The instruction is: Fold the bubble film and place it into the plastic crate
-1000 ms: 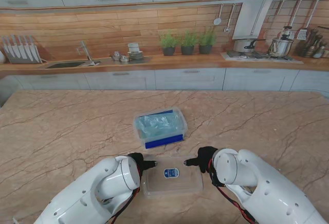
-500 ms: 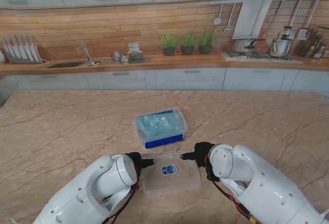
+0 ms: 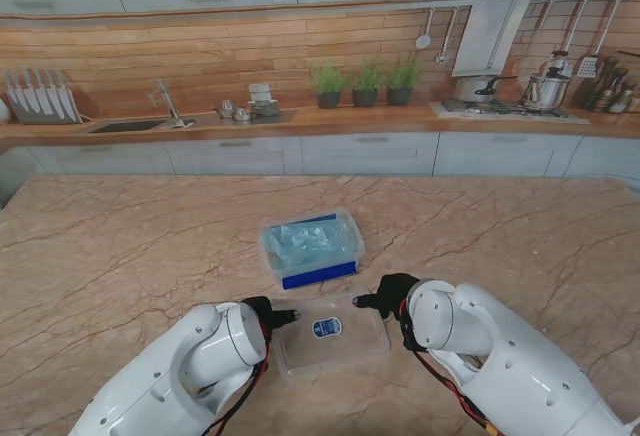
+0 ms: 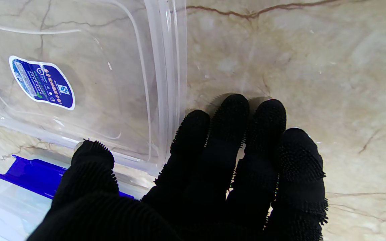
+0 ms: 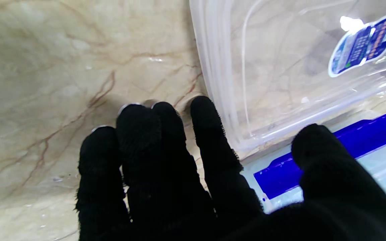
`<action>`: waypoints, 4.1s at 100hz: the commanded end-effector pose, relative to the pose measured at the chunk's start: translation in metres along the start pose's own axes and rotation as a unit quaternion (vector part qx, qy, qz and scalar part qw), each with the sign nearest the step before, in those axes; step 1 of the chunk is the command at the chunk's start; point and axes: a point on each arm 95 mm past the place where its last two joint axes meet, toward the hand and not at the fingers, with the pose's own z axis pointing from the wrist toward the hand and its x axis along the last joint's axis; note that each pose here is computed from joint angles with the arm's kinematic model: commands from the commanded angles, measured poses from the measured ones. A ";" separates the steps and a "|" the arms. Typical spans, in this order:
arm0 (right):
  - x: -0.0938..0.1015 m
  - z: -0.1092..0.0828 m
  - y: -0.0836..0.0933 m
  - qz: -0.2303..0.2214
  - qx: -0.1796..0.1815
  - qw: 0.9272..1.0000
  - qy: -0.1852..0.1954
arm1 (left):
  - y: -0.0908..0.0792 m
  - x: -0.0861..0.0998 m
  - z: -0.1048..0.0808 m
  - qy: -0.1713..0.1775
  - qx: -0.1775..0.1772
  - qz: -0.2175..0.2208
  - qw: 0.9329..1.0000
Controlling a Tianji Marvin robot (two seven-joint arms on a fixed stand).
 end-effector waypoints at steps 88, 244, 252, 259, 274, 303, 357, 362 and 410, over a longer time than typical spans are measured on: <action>0.000 0.001 -0.018 0.055 0.088 0.994 0.026 | 0.019 -0.003 0.005 0.002 -0.040 -0.082 0.996; 0.009 -0.023 -0.010 0.130 0.030 0.987 0.092 | 0.006 -0.007 -0.031 0.100 0.000 -0.145 0.984; 0.010 -0.023 -0.008 0.131 0.029 0.986 0.094 | 0.004 -0.006 -0.033 0.104 0.000 -0.147 0.984; 0.011 -0.024 -0.007 0.131 0.029 0.986 0.096 | 0.003 -0.006 -0.034 0.107 0.001 -0.149 0.983; 0.014 -0.027 -0.003 0.129 0.026 0.986 0.102 | 0.001 -0.007 -0.038 0.115 0.003 -0.151 0.982; 0.022 -0.030 0.006 0.130 0.025 0.985 0.113 | -0.005 -0.007 -0.044 0.123 0.007 -0.159 0.980; 0.040 -0.034 0.029 0.124 0.020 0.981 0.146 | -0.017 -0.010 -0.057 0.140 0.028 -0.157 0.977; 0.041 -0.032 0.031 0.125 0.021 0.981 0.148 | -0.017 -0.010 -0.057 0.139 0.031 -0.159 0.977; 0.047 -0.012 0.068 0.128 0.037 0.980 0.148 | -0.050 0.005 -0.052 0.147 0.048 -0.160 0.975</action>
